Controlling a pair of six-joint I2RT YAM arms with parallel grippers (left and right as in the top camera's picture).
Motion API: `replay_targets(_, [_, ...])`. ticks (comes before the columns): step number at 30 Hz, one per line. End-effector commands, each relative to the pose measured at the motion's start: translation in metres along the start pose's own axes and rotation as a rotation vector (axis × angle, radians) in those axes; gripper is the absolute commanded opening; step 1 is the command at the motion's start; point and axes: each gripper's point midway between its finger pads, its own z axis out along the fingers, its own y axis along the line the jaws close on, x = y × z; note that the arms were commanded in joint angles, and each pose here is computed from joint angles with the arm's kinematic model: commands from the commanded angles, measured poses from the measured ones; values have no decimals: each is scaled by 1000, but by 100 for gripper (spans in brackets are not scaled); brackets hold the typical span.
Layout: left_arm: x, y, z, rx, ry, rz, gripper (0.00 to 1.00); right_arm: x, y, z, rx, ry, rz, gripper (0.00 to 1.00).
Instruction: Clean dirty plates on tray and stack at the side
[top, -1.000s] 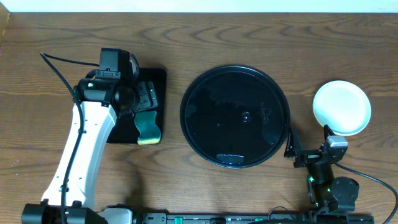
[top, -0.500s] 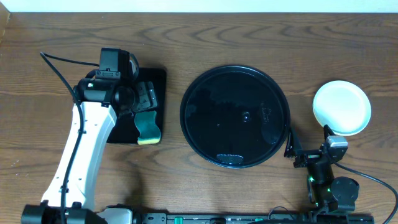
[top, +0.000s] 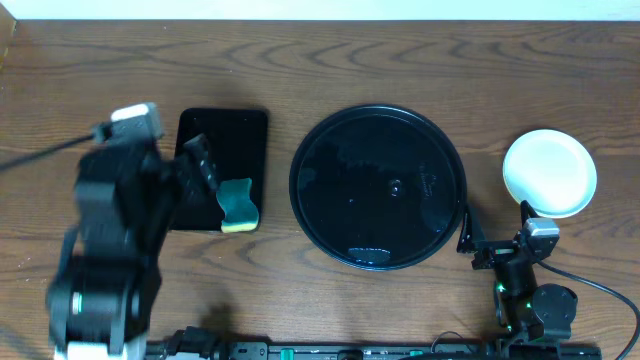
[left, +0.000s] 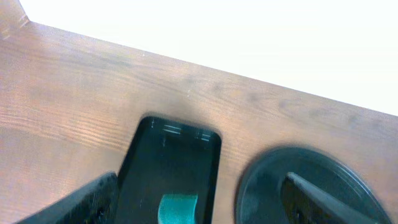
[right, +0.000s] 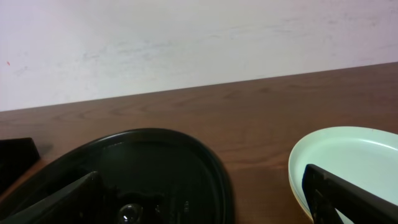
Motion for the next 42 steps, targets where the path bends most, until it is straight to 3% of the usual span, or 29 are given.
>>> replay_targets(1, [12, 10, -9, 2, -94, 36, 84, 1, 1, 0, -1, 3, -4, 99])
replay_targets(8, [45, 10, -5, 133, -279, 37, 84, 1, 1, 0, -1, 3, -4, 99])
replay_targets(18, [109, 36, 5, 107, -419, 56, 84, 1, 1, 0, -1, 3, -4, 99])
replay_targets(29, [133, 49, 35, 84, -501, 46, 83, 1, 1, 0, -1, 3, -4, 99])
replay_targets(42, [142, 46, 40, 96, -476, 50, 84, 1, 1, 0, -2, 3, -4, 99])
